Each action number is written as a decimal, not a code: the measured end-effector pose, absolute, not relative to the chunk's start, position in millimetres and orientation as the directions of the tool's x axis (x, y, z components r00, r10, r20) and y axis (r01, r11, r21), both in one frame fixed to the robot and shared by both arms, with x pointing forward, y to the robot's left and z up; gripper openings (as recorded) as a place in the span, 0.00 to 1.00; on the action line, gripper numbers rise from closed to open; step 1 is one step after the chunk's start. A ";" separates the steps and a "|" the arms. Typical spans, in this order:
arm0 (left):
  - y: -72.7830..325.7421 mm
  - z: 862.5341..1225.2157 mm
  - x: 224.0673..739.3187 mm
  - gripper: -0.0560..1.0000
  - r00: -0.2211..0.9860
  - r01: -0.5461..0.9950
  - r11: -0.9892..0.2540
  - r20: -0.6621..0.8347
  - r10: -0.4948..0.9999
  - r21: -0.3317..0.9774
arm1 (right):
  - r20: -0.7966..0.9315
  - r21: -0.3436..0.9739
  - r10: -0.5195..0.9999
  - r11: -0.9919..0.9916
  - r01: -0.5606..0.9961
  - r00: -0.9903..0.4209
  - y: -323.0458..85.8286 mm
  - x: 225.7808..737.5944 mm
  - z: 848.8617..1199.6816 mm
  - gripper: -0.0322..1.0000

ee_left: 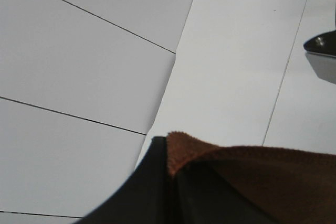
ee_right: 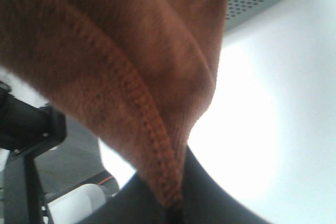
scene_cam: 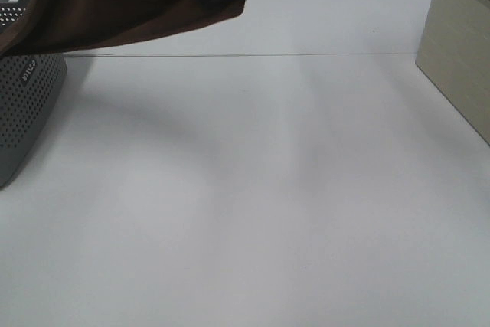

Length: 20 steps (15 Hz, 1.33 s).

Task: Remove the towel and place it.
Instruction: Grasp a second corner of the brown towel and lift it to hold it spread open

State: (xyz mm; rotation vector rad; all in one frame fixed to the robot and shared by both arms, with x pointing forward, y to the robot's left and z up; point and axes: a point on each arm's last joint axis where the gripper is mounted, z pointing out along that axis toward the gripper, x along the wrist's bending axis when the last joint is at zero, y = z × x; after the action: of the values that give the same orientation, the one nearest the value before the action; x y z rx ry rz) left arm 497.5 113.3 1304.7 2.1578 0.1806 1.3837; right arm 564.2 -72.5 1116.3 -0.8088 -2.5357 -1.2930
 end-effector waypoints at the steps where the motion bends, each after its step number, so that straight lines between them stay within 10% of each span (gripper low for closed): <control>1: 113.2 1304.7 497.5 0.05 0.462 -0.171 -0.821 0.780 0.422 0.545 | 0.344 0.674 0.475 0.476 0.565 -0.810 -79.1 566.8 1135.4 0.04; 7: 123.5 1312.7 507.7 0.05 0.389 -0.185 -0.794 0.785 0.482 0.579 | -0.176 0.758 0.754 0.514 0.402 -0.633 -128.3 572.7 1253.0 0.04; 20: 132.8 1296.6 599.5 0.05 0.129 -0.367 -0.707 0.786 0.605 0.604 | -0.366 0.928 0.871 0.367 -0.060 -0.327 -135.6 599.0 1309.1 0.04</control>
State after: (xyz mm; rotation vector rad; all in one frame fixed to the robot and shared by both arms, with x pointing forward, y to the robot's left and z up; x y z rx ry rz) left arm 599.5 132.8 1296.6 1.6741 0.2337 1.6760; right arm 599.0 -135.6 1309.1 -1.4659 -3.1826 -2.2657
